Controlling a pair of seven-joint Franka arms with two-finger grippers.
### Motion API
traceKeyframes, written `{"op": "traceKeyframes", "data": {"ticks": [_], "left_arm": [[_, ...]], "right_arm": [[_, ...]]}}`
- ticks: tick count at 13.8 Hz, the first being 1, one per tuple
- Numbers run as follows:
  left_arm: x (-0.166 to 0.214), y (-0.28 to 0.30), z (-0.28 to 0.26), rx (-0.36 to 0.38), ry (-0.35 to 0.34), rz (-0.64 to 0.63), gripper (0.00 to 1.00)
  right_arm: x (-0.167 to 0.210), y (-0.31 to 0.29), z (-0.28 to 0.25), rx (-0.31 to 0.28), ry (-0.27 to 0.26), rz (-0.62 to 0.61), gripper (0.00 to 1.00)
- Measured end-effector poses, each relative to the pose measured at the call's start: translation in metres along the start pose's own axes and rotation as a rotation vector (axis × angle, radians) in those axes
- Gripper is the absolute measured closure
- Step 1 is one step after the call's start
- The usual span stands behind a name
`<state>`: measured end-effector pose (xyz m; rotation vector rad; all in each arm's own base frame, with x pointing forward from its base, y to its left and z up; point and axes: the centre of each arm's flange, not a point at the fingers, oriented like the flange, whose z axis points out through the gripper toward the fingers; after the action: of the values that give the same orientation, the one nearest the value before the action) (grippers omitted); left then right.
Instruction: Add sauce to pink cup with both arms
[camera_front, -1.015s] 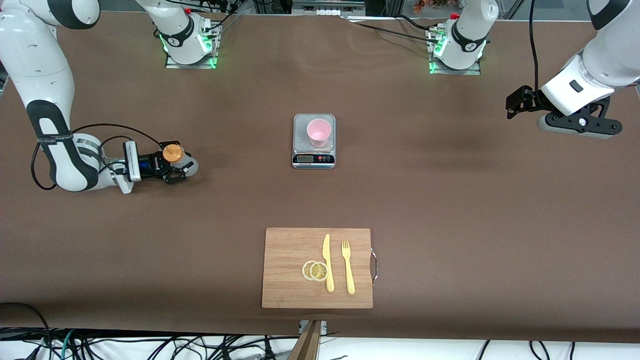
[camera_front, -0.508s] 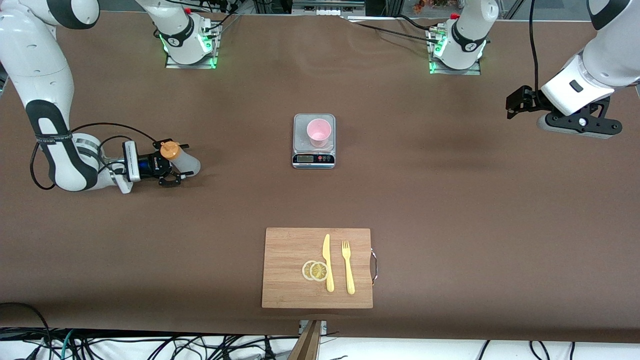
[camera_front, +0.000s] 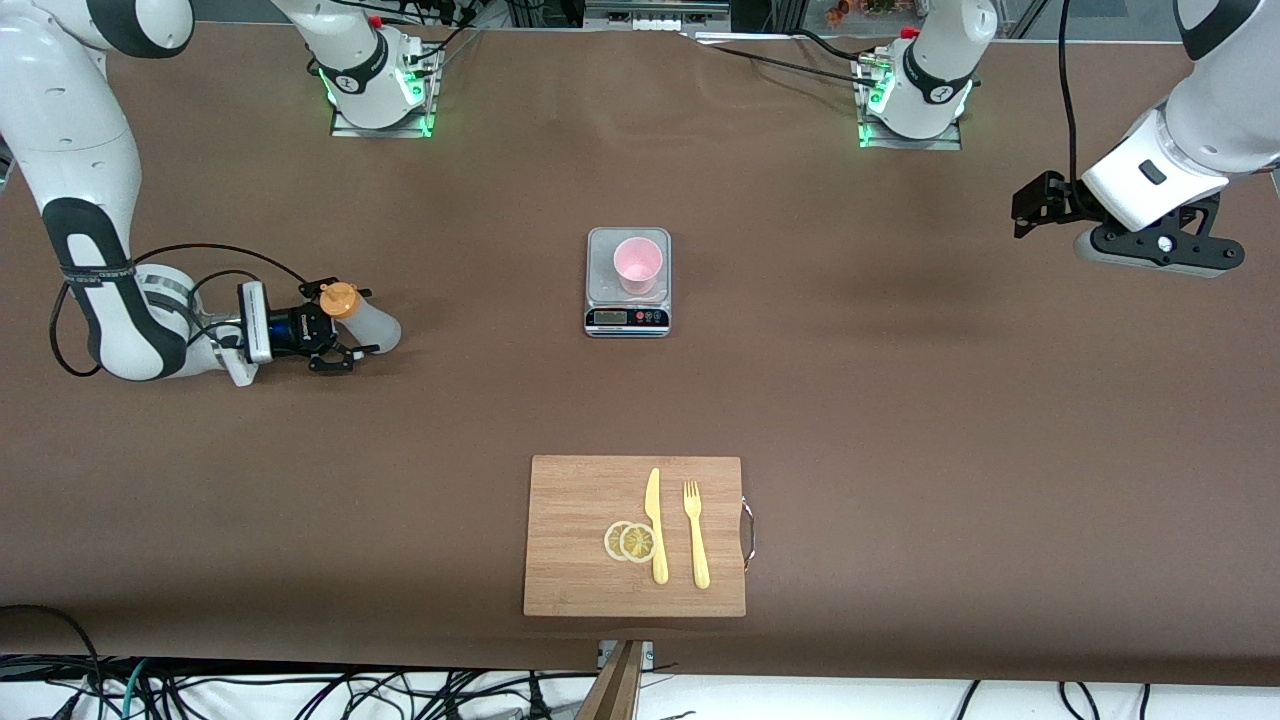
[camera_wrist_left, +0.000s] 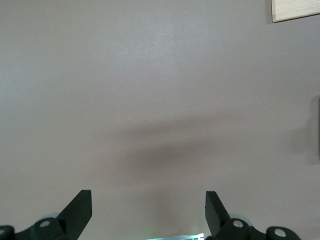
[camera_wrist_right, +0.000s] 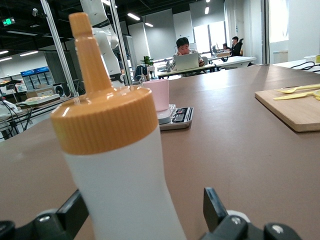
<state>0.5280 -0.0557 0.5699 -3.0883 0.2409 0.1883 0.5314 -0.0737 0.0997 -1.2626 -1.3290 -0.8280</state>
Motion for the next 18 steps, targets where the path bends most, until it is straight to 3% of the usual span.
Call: {"op": "traceKeyframes", "data": {"ticks": [5,10,14,18], "left_arm": [[0.0,0.0,0.0,0.0,0.0,0.0,0.0],[0.0,0.0,0.0,0.0,0.0,0.0,0.0],[0.0,0.0,0.0,0.0,-0.004,0.0,0.0],[0.0,0.0,0.0,0.0,-0.004,0.001,0.0]], "right_arm": [[-0.007,-0.009,-0.027,-0.046,-0.004,0.009,0.0],[-0.006,-0.019,-0.09,-0.082,-0.107,0.006,0.0],[0.034,-0.01,-0.147,-0.062,-0.22,0.073,0.0],[0.1,0.022,-0.17,-0.114,-0.298,0.226,0.0]]}}
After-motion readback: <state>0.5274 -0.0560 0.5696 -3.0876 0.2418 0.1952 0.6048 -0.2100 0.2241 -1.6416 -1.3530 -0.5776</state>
